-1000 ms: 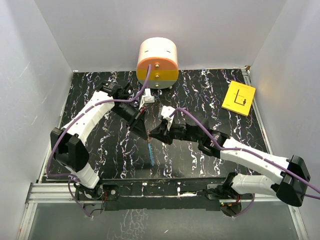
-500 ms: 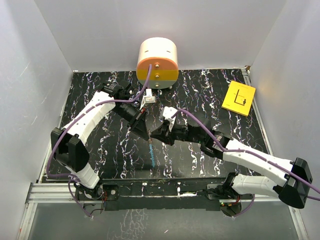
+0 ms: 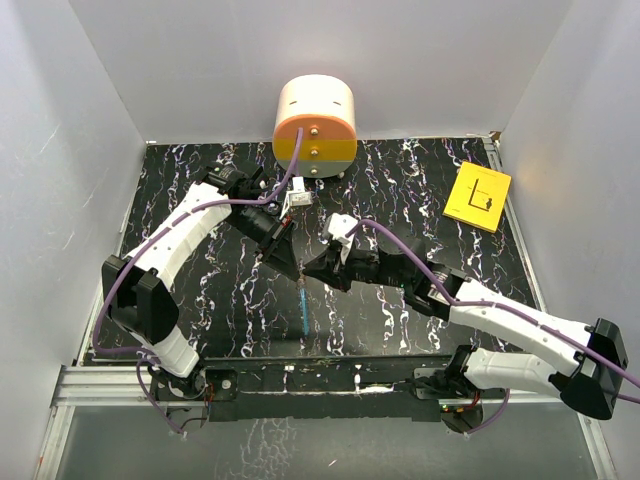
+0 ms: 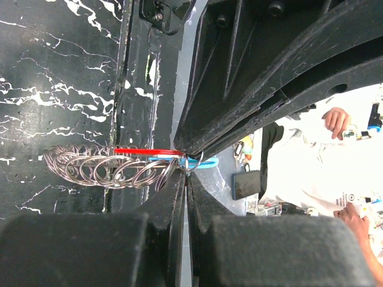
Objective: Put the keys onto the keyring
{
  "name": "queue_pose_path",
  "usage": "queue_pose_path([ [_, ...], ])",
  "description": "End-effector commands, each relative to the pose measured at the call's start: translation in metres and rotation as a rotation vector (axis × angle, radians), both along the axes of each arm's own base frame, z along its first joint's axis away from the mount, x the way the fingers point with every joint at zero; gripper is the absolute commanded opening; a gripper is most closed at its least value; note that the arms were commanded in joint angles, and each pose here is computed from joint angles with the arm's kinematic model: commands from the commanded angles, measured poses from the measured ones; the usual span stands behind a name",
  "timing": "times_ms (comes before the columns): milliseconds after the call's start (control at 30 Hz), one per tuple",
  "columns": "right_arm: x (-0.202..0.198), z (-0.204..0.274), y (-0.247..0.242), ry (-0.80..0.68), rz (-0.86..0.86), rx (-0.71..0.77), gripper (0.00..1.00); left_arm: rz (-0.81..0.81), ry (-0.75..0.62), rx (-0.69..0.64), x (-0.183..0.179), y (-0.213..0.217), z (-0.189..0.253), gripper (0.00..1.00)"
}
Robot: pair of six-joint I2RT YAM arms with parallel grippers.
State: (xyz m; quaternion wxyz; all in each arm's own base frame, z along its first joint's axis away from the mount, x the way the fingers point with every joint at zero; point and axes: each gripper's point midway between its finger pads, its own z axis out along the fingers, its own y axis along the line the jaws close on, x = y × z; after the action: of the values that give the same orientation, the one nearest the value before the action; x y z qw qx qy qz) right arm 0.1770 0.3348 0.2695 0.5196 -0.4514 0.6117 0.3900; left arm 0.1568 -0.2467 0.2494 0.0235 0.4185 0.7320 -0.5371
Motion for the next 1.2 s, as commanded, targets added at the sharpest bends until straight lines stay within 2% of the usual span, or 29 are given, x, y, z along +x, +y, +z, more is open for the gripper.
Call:
queue_pose_path([
  [0, -0.003, 0.015, -0.008, -0.036, -0.011, 0.029, 0.08, -0.001, -0.034, -0.062, -0.005, 0.001, 0.021, 0.00],
  [700, -0.015, 0.000, -0.015, 0.029, 0.008, 0.010, 0.08, -0.006, -0.024, -0.099, -0.003, -0.003, 0.025, 0.00],
  [1167, -0.008, 0.018, -0.013, 0.017, -0.027, 0.061, 0.08, -0.012, -0.013, -0.105, -0.003, -0.004, 0.020, 0.00],
])
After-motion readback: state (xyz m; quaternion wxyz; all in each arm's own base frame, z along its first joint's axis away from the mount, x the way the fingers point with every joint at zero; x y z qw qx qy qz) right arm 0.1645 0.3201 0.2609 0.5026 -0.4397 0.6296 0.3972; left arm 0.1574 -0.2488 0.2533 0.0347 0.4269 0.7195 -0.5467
